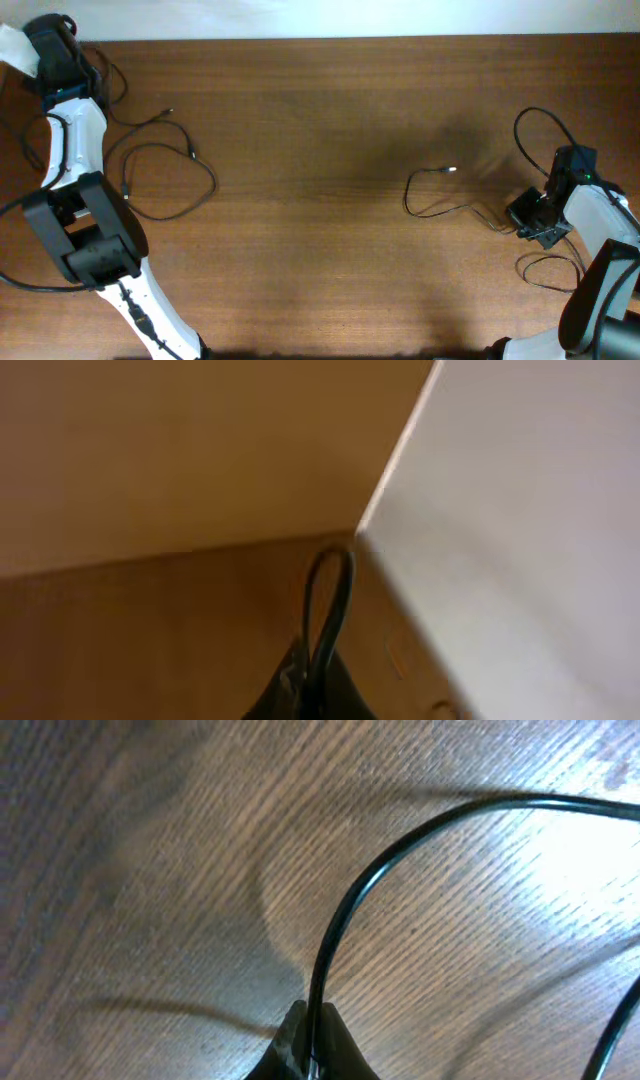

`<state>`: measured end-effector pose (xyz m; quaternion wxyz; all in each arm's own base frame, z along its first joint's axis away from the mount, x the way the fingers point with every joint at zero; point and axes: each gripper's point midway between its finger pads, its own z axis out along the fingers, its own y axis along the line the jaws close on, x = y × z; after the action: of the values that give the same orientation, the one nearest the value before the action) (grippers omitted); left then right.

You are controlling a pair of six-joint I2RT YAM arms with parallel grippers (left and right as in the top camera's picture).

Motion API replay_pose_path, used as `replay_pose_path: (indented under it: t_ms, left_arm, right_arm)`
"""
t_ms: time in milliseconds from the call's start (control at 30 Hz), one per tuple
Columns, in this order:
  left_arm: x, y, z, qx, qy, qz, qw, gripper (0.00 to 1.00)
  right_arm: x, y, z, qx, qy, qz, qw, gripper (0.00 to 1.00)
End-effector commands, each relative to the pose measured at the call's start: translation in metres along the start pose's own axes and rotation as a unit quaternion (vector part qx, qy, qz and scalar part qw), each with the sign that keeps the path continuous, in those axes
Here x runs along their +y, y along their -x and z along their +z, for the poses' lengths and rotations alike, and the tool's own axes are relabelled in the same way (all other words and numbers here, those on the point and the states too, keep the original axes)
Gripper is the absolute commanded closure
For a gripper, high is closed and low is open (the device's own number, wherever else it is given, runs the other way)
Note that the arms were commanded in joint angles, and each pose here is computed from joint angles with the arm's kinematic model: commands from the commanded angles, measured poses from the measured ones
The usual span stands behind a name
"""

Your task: Untangle cables

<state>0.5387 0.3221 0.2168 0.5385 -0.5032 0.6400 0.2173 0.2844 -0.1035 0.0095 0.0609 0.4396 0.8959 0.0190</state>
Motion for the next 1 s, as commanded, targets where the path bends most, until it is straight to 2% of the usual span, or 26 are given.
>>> replay_pose_path:
  t_ms: [0, 67, 100, 133, 167, 233, 300, 333, 400, 500, 533, 600, 633, 667, 733, 767, 833, 867, 933, 967]
  left_arm:
    - [0.039, 0.002, 0.009, 0.008, 0.064, 0.029, 0.997, 1.0]
    - [0.057, -0.007, 0.014, 0.038, 0.079, 0.042, 0.995, 0.96]
    - [0.058, -0.025, 0.013, 0.083, 0.065, 0.057, 0.993, 0.52]
    - [0.058, -0.033, 0.012, 0.101, 0.059, 0.063, 0.991, 0.34]
    - [0.055, -0.043, 0.01, 0.125, 0.043, 0.067, 0.989, 0.03]
    - [0.038, -0.083, -0.004, 0.226, -0.027, 0.073, 0.971, 0.01]
    - [0.041, -0.131, -0.037, 0.354, -0.059, 0.085, 0.929, 0.01]
    - [0.047, -0.145, -0.05, 0.395, -0.059, 0.088, 0.913, 0.01]
    - [0.044, -0.163, -0.07, 0.451, -0.082, 0.08, 0.885, 0.01]
    - [-0.007, -0.179, -0.118, 0.541, -0.221, 0.019, 0.812, 0.01]
    - [-0.018, -0.177, -0.123, 0.541, -0.248, 0.01, 0.804, 0.01]
    - [-0.05, -0.157, -0.116, 0.5, -0.322, -0.01, 0.804, 0.01]
    - [-0.057, -0.151, -0.114, 0.491, -0.329, -0.025, 0.806, 0.01]
    - [-0.059, -0.152, -0.113, 0.485, -0.326, -0.022, 0.811, 0.01]
    - [-0.043, -0.166, -0.106, 0.474, -0.266, 0.025, 0.839, 0.01]
    - [-0.045, -0.174, -0.112, 0.45, -0.29, 0.109, 0.837, 0.12]
    - [-0.046, -0.184, -0.118, 0.425, -0.301, 0.201, 0.83, 0.59]
    - [-0.04, -0.187, -0.114, 0.411, -0.267, 0.227, 0.841, 0.84]
    - [-0.017, -0.182, -0.099, 0.373, -0.175, 0.28, 0.867, 1.0]
    - [-0.006, -0.178, -0.094, 0.363, -0.138, 0.292, 0.874, 1.0]
  right_arm:
    - [-0.003, -0.004, 0.003, 0.008, -0.004, 0.006, 1.0, 0.96]
    - [-0.001, -0.005, 0.003, 0.01, 0.001, 0.006, 1.0, 0.95]
    - [0.0, -0.006, 0.003, 0.013, 0.006, 0.006, 1.0, 0.94]
    - [0.001, -0.007, 0.003, 0.015, 0.008, 0.006, 1.0, 0.93]
    - [0.002, -0.007, 0.003, 0.016, 0.01, 0.006, 1.0, 0.92]
    - [0.002, -0.007, 0.003, 0.015, 0.01, 0.006, 1.0, 0.92]
    - [0.002, -0.007, 0.003, 0.017, 0.009, 0.006, 1.0, 0.92]
    - [0.001, -0.007, 0.003, 0.016, 0.009, 0.006, 1.0, 0.92]
    - [0.002, -0.007, 0.003, 0.015, 0.01, 0.006, 1.0, 0.92]
    - [0.001, -0.008, 0.003, 0.018, 0.008, 0.006, 1.0, 0.9]
    - [0.0, -0.01, 0.004, 0.021, 0.006, 0.006, 1.0, 0.89]
    - [-0.004, -0.017, 0.008, 0.029, 0.001, 0.006, 1.0, 0.87]
    - [-0.007, -0.02, 0.01, 0.033, -0.001, 0.006, 0.999, 0.87]
    - [-0.01, -0.025, 0.014, 0.038, -0.004, 0.007, 0.999, 0.87]
    - [-0.013, -0.031, 0.016, 0.045, -0.009, 0.007, 0.999, 0.87]
    - [-0.014, -0.031, 0.017, 0.045, -0.009, 0.007, 0.999, 0.87]
    - [-0.013, -0.03, 0.017, 0.043, -0.008, 0.007, 0.999, 0.87]
    - [-0.013, -0.029, 0.017, 0.042, -0.007, 0.007, 0.999, 0.87]
    - [-0.013, -0.03, 0.017, 0.042, -0.007, 0.007, 0.999, 0.87]
    - [-0.013, -0.03, 0.017, 0.042, -0.007, 0.007, 0.999, 0.87]
